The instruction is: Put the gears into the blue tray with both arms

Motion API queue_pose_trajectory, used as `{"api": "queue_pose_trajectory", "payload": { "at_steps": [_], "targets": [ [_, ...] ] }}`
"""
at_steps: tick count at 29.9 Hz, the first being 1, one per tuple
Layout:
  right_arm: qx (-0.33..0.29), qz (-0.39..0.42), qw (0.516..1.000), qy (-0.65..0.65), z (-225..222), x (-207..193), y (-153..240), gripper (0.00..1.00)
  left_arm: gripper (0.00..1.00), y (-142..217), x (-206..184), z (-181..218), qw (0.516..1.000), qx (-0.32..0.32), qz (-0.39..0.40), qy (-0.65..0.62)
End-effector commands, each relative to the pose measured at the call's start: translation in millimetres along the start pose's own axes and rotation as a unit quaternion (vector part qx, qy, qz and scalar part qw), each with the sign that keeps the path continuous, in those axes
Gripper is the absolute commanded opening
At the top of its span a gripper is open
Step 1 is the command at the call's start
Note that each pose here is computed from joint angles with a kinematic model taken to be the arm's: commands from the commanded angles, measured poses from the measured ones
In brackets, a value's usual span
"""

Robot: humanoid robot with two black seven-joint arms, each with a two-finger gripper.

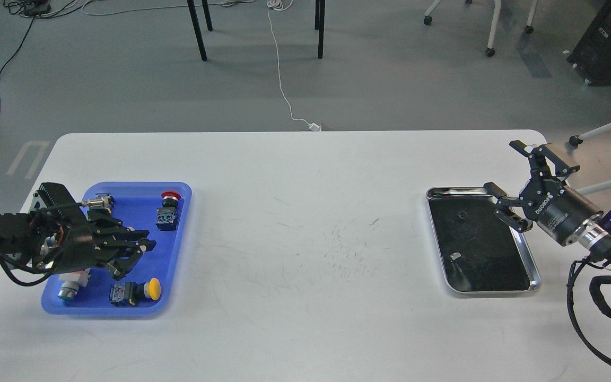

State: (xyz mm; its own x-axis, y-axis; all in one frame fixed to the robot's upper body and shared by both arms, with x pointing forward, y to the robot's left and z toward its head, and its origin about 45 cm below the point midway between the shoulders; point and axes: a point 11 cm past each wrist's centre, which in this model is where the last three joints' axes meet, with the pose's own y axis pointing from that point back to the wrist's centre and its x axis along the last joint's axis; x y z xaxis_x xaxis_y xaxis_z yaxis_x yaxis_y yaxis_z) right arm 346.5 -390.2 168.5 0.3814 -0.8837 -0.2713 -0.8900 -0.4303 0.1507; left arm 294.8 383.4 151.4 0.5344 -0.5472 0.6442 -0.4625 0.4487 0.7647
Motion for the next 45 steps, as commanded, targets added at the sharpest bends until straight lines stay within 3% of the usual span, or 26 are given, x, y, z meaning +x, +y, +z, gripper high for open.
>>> {"api": "queue_pose_trajectory", "payload": {
  "at_steps": [1,10,15,17,18,19,24,28,32,39,45],
  "targets": [
    [0.000,0.000,1.000,0.000,0,0,0,0.98,0.17,0,-12,0,1.000,0.003,-0.011,0.009],
    [0.000,0.000,1.000,0.000,0,0,0,0.98,0.28,2,-17,-6,1.000,0.012,-0.017,0.013],
    [0.000,0.000,1.000,0.000,0,0,0,0.98,0.51,3,-18,-8,1.000,0.014,-0.017,0.013],
    [0.001,-0.001,1.000,0.000,-1,0,-1,0.98,0.82,5,-15,-10,1.000,0.018,-0.012,0.011],
    [0.001,0.000,1.000,0.001,-1,0,0,0.98,0.93,6,-12,-12,1.000,0.021,-0.005,0.009],
    [0.001,0.000,1.000,0.001,-1,0,0,0.98,0.96,7,-7,-13,1.000,0.023,0.007,0.004],
    [-0.001,-0.005,1.000,0.023,-14,4,3,0.98,0.97,12,42,-19,0.995,0.033,0.097,-0.013],
    [-0.020,-0.044,0.992,0.115,-43,1,3,0.98,0.97,3,85,0,0.966,-0.023,0.216,0.137],
    [-0.079,-0.093,0.954,0.274,-63,1,8,0.98,0.97,-5,120,19,0.891,-0.099,0.317,0.309],
    [-0.190,-0.184,0.796,0.544,-80,-2,-6,0.99,0.98,-13,155,30,0.715,-0.196,0.407,0.533],
    [-0.278,-0.243,0.663,0.651,-89,-4,-31,0.99,0.98,-15,156,36,0.661,-0.243,0.407,0.582]
  ]
}}
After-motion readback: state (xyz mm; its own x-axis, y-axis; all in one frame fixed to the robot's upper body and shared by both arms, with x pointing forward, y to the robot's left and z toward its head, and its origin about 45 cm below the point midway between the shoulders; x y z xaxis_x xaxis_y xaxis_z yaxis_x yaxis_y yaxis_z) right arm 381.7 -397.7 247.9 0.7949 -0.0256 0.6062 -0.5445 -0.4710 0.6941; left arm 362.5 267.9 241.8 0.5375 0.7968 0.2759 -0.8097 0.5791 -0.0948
